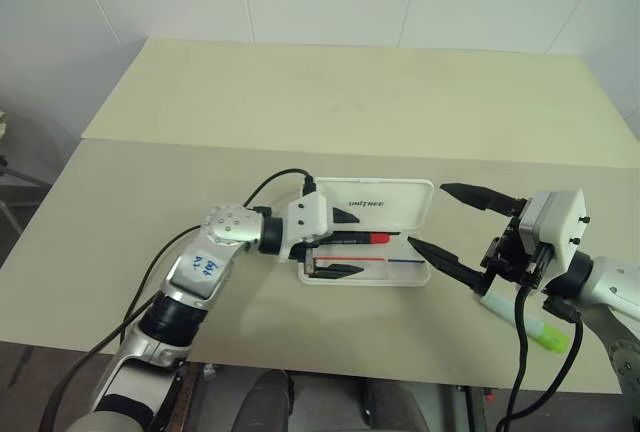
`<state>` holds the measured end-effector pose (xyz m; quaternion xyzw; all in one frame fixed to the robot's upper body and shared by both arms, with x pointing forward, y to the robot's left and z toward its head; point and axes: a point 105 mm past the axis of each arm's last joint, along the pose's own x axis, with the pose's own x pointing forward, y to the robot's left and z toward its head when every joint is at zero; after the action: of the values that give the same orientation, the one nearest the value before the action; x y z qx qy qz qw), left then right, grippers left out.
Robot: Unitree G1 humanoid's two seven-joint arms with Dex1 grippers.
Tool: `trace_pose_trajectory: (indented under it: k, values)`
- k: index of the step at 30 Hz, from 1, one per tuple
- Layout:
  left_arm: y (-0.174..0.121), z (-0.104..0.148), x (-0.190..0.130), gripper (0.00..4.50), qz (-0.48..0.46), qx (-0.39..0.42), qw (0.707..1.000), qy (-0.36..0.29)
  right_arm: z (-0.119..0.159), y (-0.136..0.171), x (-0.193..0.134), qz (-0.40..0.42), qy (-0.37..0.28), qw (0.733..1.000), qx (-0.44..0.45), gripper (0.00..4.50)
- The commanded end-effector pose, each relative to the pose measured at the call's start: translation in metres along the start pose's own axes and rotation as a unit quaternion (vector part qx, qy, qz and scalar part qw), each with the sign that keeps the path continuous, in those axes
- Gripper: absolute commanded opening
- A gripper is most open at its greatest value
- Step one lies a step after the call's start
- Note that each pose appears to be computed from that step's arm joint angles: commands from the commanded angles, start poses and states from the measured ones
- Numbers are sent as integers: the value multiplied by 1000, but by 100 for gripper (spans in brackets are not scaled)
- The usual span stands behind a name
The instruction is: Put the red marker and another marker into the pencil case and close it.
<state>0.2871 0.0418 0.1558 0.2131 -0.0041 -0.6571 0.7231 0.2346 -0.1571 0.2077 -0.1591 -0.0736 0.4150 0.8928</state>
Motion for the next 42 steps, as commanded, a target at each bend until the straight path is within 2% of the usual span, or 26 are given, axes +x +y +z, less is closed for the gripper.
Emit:
trace_pose_trajectory:
  k: [1, 6, 10, 17, 21, 25, 31, 38, 42]
  values:
    - [-6, 18, -14, 446, 9, 0, 1000, -23, -2, -5, -12, -23, 6, 1000, -1, 450]
    - [-18, 30, -34, 446, 17, -6, 999, -39, -26, -11, -48, -55, 82, 995, 16, 450]
    - [-38, 36, -43, 446, -11, -12, 998, -53, -39, -10, -79, -68, 138, 988, 27, 450]
    - [-60, 32, -49, 446, -53, -36, 996, -66, -63, 6, -119, -29, 220, 972, 72, 450]
    - [-58, 29, -52, 446, -62, -29, 996, -54, -85, 8, -138, 5, 261, 961, 91, 450]
    - [-51, 29, -55, 446, -52, -14, 998, -43, -109, -7, -147, 9, 280, 954, 104, 450]
    - [-49, 29, -57, 446, -52, -7, 998, -33, -128, -25, -140, 7, 280, 955, 100, 450]
    - [-44, 29, -62, 446, -36, 4, 999, -17, -148, -15, -138, 27, 285, 950, 127, 450]
    - [-38, 29, -65, 450, -25, 15, 1000, -10, -155, -9, -144, 44, 299, 945, 126, 314]
